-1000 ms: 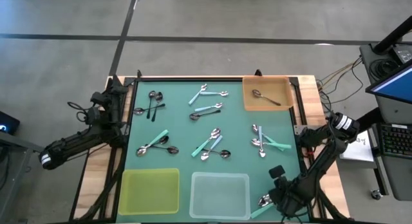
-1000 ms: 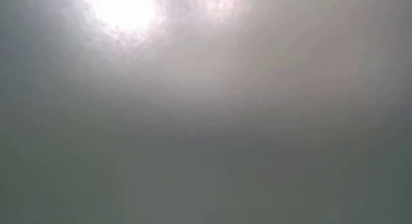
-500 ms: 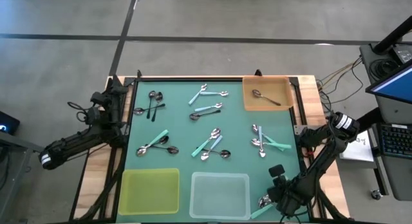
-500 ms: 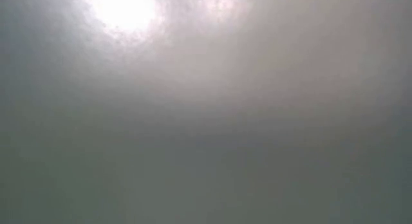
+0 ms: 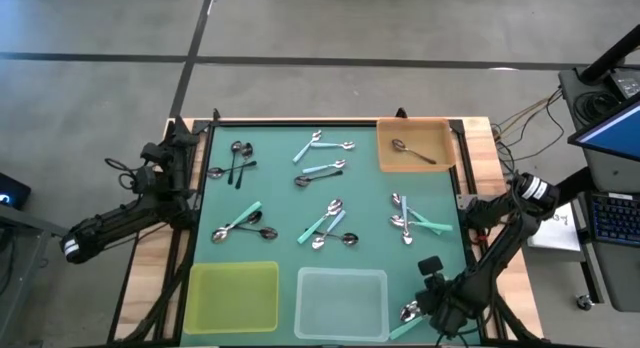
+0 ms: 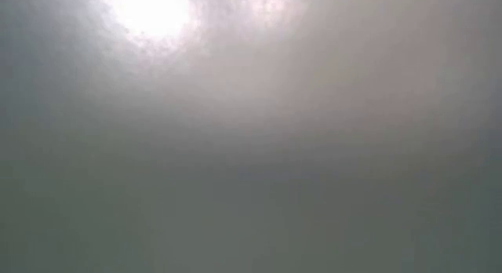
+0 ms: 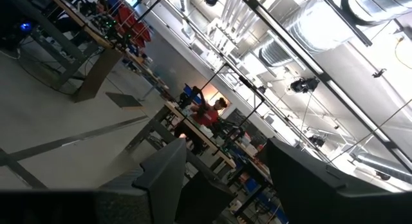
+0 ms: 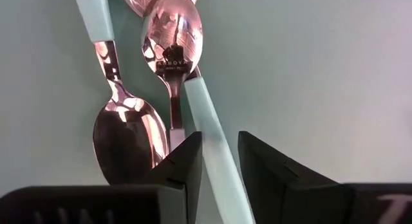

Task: Sort silverware by color (type)
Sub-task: Put the green spoon into the yellow bin

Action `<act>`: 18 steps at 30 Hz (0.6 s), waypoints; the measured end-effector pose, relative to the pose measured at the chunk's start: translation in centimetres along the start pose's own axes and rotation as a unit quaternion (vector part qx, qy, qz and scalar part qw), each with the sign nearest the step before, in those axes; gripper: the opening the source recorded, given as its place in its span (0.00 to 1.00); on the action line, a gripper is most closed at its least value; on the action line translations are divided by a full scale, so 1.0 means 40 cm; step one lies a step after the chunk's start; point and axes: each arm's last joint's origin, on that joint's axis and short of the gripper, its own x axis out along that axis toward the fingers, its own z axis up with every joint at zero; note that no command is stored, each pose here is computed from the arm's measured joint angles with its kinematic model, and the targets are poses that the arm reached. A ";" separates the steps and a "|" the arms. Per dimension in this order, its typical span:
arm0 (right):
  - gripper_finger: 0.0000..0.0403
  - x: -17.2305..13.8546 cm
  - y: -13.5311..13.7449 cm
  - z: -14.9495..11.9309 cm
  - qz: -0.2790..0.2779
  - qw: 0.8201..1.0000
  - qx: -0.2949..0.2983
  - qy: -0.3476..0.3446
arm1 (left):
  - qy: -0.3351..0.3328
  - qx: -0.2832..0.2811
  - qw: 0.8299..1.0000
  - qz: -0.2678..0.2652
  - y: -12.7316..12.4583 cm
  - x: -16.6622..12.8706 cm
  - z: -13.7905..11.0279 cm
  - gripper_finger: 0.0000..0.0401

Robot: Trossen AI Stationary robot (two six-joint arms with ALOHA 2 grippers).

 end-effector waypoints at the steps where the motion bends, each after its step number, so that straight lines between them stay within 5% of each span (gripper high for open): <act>1: 0.22 0.002 0.002 0.001 0.005 1.000 0.000 0.003 | 0.000 0.000 1.000 0.000 0.000 0.000 0.000 0.50; 11: 0.23 0.047 0.003 0.000 -0.008 0.999 -0.019 0.027 | 0.000 0.000 1.000 0.000 0.000 0.000 0.000 0.50; 18: 0.20 0.063 -0.003 -0.003 -0.018 0.999 0.019 0.033 | 0.000 0.000 1.000 0.000 0.000 0.000 0.000 0.50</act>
